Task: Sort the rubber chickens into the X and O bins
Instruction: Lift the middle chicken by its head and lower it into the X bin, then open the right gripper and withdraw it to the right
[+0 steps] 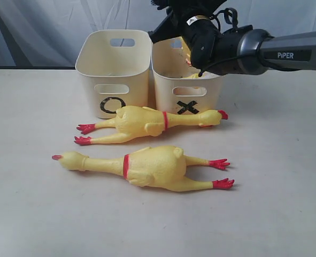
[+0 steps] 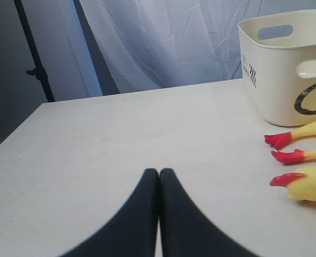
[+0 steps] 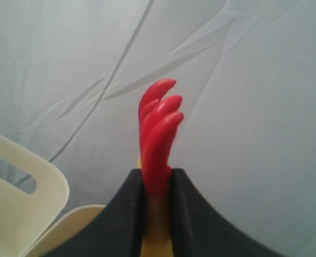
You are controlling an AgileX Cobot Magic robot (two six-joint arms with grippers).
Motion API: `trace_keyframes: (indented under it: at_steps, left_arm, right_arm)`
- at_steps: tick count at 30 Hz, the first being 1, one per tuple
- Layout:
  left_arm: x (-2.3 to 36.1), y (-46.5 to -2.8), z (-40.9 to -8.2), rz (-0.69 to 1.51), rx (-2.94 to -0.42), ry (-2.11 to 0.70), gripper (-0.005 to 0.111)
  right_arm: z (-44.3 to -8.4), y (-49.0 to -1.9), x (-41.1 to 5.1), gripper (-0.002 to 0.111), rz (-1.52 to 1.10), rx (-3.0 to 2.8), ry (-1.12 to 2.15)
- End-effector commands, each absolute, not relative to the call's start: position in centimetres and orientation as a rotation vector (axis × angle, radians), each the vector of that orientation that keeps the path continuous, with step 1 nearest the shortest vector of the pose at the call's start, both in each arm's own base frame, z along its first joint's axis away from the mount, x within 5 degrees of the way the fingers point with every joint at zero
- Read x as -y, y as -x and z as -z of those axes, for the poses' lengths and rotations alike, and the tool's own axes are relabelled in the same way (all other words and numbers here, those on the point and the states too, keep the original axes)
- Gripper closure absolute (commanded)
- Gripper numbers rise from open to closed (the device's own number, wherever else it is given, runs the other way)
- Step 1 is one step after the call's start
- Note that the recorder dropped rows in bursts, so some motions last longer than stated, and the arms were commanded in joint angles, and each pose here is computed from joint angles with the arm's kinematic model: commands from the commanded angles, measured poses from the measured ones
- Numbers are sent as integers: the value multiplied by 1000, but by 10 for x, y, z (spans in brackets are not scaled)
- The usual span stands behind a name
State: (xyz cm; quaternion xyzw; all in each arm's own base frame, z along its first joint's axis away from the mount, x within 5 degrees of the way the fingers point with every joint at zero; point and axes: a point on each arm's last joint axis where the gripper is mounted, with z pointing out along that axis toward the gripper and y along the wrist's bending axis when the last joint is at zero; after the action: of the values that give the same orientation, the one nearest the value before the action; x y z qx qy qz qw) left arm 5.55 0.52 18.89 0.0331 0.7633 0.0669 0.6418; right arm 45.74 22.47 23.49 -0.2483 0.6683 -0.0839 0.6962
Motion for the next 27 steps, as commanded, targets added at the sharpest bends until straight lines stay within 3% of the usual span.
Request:
trace_keyframes:
  at_steps: [1, 5, 12, 19, 27]
  left_arm:
    - [-5, -55, -193, -145, -1712, -73, 107]
    - [-5, -55, -193, -145, -1712, -73, 107]
    - [-5, -55, -193, -145, -1712, -73, 107]
    - [-5, -55, -193, -145, -1712, -73, 107]
    - [-5, -55, -193, -145, -1712, -73, 107]
  right_arm:
    - [-230, -462, -220, 109, 203, -1511, 569]
    - [-226, -462, -220, 101, 192, -1533, 574]
    - [-226, -462, -220, 44, 187, -1542, 560]
    - [-232, -461, -218, 42, 158, -1568, 515]
    - [-263, -452, -216, 42, 114, -1551, 506]
